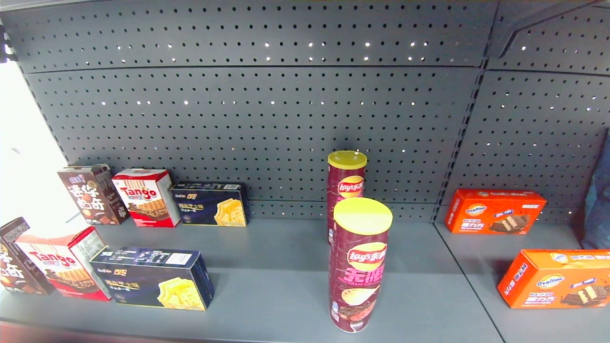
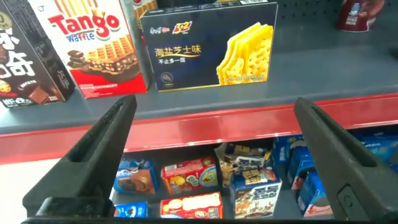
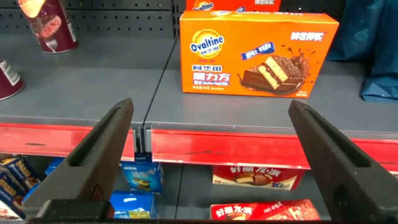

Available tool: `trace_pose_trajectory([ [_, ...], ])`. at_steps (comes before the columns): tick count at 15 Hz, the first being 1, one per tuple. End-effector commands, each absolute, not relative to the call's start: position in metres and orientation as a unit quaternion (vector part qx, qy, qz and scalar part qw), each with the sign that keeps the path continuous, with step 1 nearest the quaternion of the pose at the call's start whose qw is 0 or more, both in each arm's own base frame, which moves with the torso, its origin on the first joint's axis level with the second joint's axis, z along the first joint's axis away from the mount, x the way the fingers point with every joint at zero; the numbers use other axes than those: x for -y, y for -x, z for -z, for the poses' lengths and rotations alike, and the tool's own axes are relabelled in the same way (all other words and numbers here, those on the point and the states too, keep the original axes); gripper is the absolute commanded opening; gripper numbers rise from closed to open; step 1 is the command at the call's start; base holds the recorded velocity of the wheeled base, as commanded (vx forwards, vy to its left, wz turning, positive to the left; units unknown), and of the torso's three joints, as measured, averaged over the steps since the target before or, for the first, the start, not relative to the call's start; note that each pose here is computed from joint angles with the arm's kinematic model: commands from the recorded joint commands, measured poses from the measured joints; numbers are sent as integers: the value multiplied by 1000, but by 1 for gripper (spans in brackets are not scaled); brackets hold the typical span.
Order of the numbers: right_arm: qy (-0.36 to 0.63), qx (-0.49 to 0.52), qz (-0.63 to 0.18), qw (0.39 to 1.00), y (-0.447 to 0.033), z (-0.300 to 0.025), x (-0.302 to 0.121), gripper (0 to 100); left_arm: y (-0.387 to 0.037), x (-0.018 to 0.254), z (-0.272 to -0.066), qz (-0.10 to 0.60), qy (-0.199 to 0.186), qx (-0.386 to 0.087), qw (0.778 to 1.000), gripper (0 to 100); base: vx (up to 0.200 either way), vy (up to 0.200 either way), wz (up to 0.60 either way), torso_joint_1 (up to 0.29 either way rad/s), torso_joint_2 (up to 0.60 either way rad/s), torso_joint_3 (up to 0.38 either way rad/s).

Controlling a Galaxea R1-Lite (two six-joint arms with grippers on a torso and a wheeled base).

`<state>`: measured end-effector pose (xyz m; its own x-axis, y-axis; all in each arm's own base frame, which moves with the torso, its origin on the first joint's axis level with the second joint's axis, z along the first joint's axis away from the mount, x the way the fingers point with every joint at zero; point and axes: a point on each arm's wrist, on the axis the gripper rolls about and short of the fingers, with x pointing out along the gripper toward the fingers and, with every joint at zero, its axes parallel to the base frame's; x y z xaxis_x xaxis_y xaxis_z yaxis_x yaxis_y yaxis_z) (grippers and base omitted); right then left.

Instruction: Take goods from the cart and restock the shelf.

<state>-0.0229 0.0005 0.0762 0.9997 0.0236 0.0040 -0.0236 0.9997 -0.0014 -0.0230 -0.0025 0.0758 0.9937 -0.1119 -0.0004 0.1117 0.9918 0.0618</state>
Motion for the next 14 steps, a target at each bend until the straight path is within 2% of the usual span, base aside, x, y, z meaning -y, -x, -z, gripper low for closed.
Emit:
trace_pose_trajectory([
  [1, 1, 2, -12, 1000, 23, -76, 0, 100, 23, 3, -76, 56, -31, 2, 998, 100, 0, 0, 0, 0, 0, 0],
  [13, 1, 2, -12, 1000, 23, -76, -1, 100, 23, 3, -76, 70, -32, 3, 997, 100, 0, 0, 0, 0, 0, 0],
  [14, 1, 2, -12, 1000, 23, -76, -1, 100, 23, 3, -76, 70, -32, 3, 997, 100, -200, 0, 0, 2, 12, 7],
])
